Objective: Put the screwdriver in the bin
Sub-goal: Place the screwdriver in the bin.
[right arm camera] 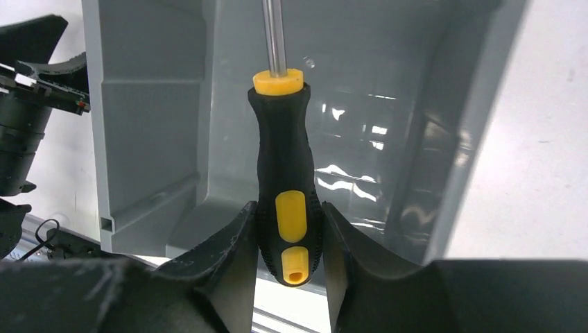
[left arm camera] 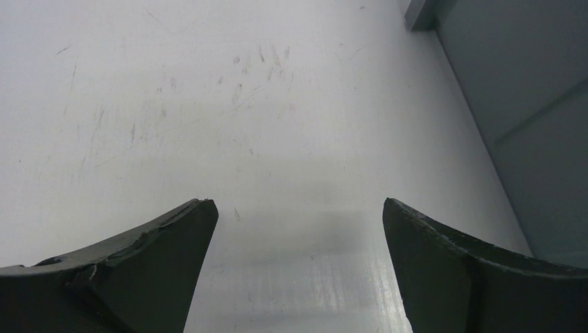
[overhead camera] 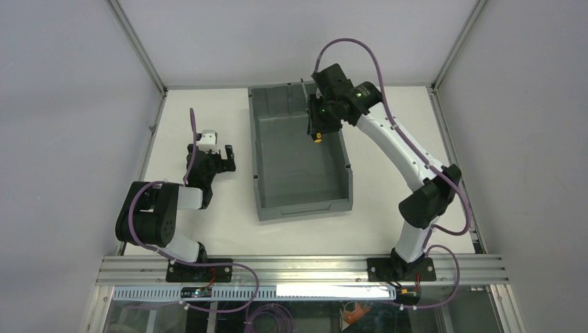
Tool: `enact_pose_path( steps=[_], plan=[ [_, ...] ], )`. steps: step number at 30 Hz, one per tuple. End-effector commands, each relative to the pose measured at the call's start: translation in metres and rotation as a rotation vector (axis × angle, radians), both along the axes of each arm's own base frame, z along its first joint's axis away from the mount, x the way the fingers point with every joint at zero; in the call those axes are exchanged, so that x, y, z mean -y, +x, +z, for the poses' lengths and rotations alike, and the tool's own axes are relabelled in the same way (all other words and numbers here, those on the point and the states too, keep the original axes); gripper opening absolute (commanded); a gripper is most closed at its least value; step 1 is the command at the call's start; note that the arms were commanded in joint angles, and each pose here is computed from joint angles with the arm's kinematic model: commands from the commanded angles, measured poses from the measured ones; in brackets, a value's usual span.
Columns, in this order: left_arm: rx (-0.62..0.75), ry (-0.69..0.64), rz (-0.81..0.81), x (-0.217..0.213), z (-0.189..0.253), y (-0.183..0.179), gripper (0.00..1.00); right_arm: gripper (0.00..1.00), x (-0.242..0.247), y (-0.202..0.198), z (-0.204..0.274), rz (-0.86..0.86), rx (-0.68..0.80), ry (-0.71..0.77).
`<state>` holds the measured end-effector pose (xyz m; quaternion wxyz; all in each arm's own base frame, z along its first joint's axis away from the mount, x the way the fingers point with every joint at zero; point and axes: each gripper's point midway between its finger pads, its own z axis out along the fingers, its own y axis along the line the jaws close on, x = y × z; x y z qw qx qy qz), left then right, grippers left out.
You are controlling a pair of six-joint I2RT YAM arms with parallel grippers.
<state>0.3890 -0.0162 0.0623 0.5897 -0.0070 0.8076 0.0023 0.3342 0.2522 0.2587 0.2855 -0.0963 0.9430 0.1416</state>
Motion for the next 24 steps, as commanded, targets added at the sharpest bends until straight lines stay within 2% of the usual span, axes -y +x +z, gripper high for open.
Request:
enact_pose_path(
  steps=[1,9,24],
  plan=[
    [0.057,-0.016,-0.002,-0.001,0.017,0.005,0.99,0.18,-0.04,0.006,0.004,0.014,0.032,0.07],
    [0.058,-0.016,-0.002,-0.001,0.018,0.005,0.99,0.19,-0.068,0.006,-0.038,-0.02,-0.022,0.024],
    [0.058,-0.017,-0.002,-0.001,0.017,0.005,0.99,0.2,-0.069,0.013,-0.139,-0.148,-0.161,-0.113]
  ],
)
